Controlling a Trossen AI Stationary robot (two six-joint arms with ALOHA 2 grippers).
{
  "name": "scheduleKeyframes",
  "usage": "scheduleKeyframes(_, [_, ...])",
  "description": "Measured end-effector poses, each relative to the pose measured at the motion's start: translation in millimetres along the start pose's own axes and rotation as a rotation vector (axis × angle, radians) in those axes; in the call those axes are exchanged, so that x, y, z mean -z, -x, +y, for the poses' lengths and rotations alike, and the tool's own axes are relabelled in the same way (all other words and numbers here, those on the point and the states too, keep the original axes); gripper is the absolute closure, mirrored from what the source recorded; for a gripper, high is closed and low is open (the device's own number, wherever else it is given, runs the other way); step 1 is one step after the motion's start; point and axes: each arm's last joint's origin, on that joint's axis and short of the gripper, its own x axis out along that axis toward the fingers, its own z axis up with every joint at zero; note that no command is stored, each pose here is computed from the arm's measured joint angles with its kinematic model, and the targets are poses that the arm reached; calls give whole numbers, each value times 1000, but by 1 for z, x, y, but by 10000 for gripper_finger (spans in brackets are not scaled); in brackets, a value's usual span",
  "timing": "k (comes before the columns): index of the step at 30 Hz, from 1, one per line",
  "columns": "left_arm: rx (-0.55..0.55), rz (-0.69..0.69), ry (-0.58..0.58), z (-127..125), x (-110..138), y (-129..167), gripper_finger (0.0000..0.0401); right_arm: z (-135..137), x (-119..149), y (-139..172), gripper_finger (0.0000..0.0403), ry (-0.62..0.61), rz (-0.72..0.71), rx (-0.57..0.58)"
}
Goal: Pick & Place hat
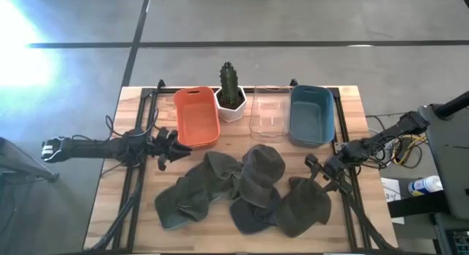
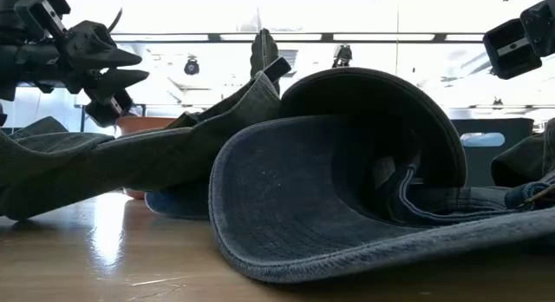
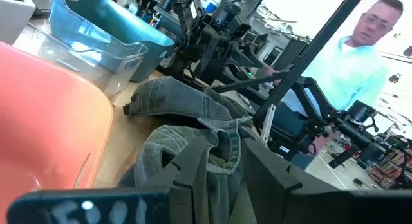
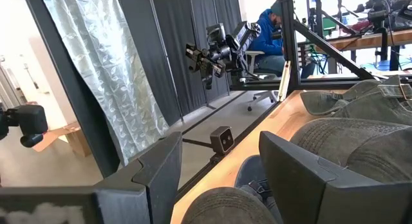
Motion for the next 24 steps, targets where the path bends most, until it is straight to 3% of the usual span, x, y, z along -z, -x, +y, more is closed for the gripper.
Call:
scheduleKeyframes(20, [0, 0, 0, 0, 0, 0, 307, 0, 0, 0, 199, 11, -3, 1])
scheduleKeyframes(24, [0, 0, 0, 0, 0, 0, 307, -1, -1, 0, 199, -204, -17, 31])
